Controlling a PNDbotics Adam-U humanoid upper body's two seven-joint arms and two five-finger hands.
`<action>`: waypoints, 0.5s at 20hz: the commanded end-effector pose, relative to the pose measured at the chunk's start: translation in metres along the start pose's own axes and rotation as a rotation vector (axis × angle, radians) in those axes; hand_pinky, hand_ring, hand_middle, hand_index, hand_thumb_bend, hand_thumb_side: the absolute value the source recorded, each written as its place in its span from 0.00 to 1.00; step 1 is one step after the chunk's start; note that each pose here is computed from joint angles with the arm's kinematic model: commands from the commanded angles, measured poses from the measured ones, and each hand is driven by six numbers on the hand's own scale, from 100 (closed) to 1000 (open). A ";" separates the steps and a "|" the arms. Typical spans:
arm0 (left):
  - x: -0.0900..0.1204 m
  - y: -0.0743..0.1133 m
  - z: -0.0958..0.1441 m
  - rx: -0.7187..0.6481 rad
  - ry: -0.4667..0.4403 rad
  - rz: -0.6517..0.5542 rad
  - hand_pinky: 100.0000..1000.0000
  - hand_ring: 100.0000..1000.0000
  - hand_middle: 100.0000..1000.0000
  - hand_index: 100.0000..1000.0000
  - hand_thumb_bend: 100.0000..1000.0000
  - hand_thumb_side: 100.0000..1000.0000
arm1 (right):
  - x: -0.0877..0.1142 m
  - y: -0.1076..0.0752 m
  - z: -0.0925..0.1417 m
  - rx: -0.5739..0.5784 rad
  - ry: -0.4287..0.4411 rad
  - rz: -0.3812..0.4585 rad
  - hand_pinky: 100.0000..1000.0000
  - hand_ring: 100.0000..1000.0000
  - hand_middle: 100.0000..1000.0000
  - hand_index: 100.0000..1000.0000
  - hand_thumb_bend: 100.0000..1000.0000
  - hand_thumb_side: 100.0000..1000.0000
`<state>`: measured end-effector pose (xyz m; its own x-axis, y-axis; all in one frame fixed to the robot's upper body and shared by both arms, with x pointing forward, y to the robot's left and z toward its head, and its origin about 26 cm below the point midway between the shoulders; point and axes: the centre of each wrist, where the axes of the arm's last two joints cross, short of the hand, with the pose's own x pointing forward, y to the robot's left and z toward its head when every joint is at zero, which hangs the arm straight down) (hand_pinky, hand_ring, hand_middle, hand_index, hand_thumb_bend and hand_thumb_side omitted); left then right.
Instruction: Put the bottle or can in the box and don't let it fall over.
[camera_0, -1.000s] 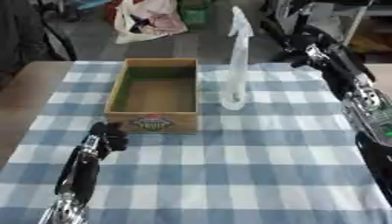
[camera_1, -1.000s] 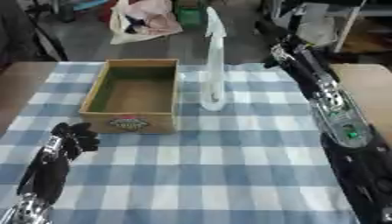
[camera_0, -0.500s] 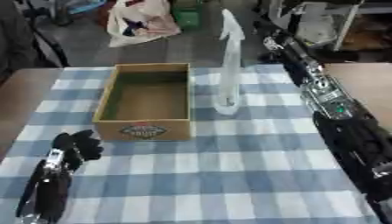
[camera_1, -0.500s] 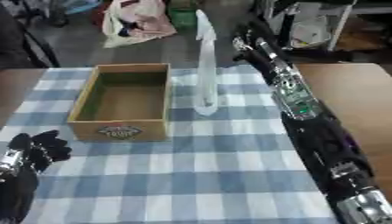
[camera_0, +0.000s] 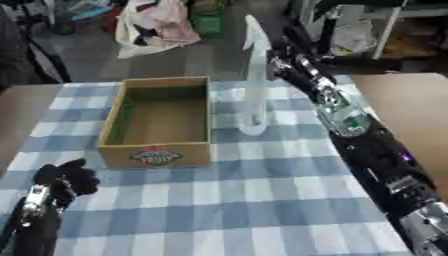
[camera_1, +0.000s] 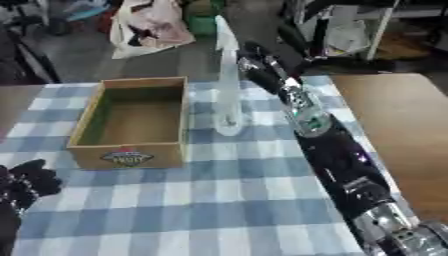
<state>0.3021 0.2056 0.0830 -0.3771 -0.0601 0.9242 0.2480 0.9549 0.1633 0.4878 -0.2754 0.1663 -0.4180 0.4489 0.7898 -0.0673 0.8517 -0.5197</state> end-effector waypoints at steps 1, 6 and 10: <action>0.010 -0.001 -0.006 -0.020 -0.042 0.004 0.67 0.62 0.58 0.78 0.13 1.00 | 0.011 -0.013 -0.008 -0.034 -0.025 0.022 0.75 1.00 0.95 1.00 0.00 0.67; 0.011 -0.002 -0.007 -0.031 -0.046 0.004 0.67 0.62 0.58 0.78 0.13 1.00 | 0.020 -0.021 -0.015 -0.052 -0.051 0.024 0.75 1.00 0.95 1.00 0.00 0.66; 0.011 -0.002 -0.006 -0.032 -0.043 0.005 0.67 0.62 0.58 0.78 0.13 1.00 | 0.028 -0.023 -0.018 -0.051 -0.078 0.017 0.74 1.00 0.95 1.00 0.00 0.66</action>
<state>0.3027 0.2023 0.0863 -0.3858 -0.0493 0.9213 0.2720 0.9481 0.1646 0.4934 -0.2724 0.1832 -0.4458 0.4381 0.7806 -0.0452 0.8599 -0.5084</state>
